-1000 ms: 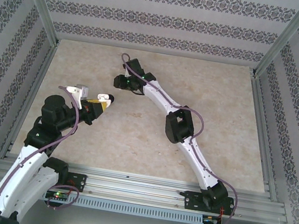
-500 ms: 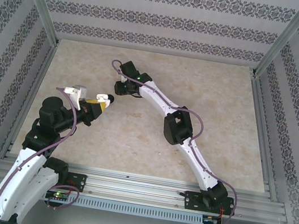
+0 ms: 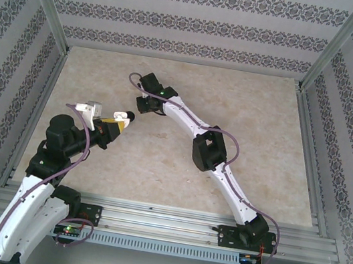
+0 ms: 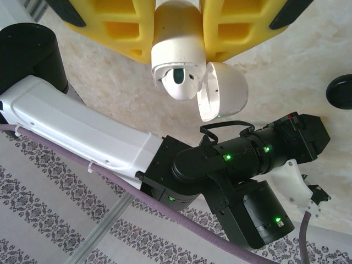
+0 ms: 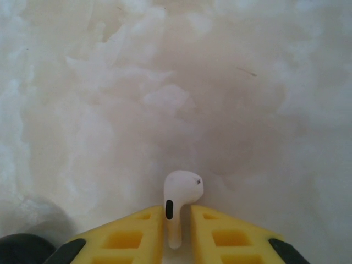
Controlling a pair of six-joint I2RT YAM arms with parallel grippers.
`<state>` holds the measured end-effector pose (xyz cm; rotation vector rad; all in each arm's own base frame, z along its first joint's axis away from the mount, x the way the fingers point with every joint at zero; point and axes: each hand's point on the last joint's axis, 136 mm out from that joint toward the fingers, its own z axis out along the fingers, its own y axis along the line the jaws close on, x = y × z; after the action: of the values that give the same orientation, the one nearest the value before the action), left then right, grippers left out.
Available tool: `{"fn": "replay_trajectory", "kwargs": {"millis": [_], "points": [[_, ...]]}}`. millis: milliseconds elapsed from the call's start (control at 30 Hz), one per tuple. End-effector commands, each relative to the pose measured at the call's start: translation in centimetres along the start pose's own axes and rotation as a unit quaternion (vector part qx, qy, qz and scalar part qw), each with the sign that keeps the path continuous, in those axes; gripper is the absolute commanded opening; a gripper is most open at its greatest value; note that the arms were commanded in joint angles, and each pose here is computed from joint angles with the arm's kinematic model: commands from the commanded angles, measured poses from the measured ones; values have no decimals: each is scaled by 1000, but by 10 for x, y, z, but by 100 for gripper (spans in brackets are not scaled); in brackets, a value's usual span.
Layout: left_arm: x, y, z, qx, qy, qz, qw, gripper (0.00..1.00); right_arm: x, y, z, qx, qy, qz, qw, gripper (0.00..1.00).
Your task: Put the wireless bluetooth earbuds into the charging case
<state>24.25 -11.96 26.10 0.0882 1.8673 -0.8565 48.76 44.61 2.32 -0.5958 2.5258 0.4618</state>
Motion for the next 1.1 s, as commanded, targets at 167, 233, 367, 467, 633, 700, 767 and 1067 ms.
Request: {"fn": "replay_trajectory", "kwargs": {"millis": [167, 233, 367, 467, 633, 700, 767, 1067], "points": [[-3, 0, -4, -5, -4, 0, 1000, 2, 30, -6, -6, 28, 54, 6, 998, 11], [-3, 0, -4, -5, -3, 0, 1000, 2, 34, -8, -14, 29, 58, 9, 998, 9], [-3, -1, -4, -1, -5, 1, 1000, 2, 38, -11, -33, 27, 55, 17, 998, 6], [-4, -2, -4, 1, -5, 2, 1000, 2, 47, -12, -49, 24, 63, 24, 997, 5], [-4, -4, -5, 5, -5, 3, 1000, 2, 85, -15, -79, 19, 91, 60, 994, 5], [-3, -4, -4, 7, -5, 1, 1000, 2, 106, -19, -93, 20, 101, 88, 991, 5], [-4, -4, -4, 8, -8, 0, 1000, 2, 135, -22, -105, 22, 115, 123, 985, 5], [1, 2, 5, 9, -5, -6, 1000, 2, 204, -34, -140, 80, 180, 155, 968, 16]]}}
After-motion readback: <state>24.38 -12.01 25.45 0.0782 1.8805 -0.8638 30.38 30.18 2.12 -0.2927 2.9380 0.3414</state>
